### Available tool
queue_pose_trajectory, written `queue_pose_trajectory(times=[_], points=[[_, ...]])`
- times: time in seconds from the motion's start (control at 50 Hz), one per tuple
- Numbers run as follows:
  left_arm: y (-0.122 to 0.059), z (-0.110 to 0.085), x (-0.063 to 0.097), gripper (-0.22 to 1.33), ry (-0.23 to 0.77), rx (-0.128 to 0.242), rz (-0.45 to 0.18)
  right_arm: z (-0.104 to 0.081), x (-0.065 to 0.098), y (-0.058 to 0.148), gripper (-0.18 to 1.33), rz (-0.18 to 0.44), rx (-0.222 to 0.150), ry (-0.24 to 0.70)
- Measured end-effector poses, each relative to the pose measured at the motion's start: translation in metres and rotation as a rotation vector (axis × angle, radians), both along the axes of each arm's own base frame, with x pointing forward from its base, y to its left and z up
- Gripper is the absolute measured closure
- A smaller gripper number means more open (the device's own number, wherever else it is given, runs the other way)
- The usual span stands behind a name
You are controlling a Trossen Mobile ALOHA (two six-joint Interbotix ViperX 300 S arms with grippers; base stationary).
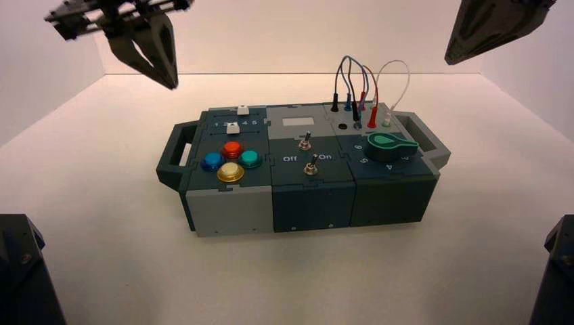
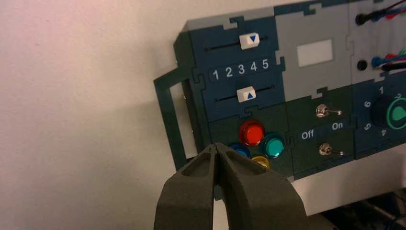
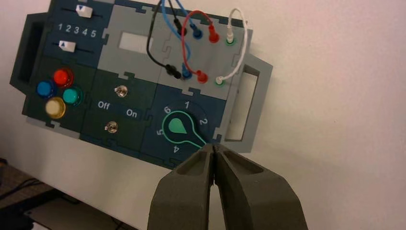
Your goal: Flip the bottom switch off with the right gripper.
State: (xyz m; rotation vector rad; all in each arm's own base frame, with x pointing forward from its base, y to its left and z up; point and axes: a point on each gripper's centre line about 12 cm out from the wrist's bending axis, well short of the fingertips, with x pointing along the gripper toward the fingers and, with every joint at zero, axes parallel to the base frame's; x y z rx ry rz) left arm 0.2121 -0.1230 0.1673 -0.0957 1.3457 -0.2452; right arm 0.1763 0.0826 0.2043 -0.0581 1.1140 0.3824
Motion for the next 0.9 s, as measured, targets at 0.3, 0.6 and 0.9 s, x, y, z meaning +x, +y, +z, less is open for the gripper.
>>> queue_pose_trajectory(times=[0.3,0.6,0.9], points=[[-0.004,-0.022,0.005,1.28,0.054,0.033,-0.005,-0.003,0.001,0.016,1.29,0.064,-0.001,0.019],[-0.006,-0.048,0.009,1.28,0.118,0.074,-0.008,-0.007,0.004,0.018,1.29,0.065,-0.006,0.030],[-0.009,-0.074,0.017,1.28,0.173,0.115,-0.015,-0.006,0.004,0.018,1.29,0.067,-0.006,0.028]])
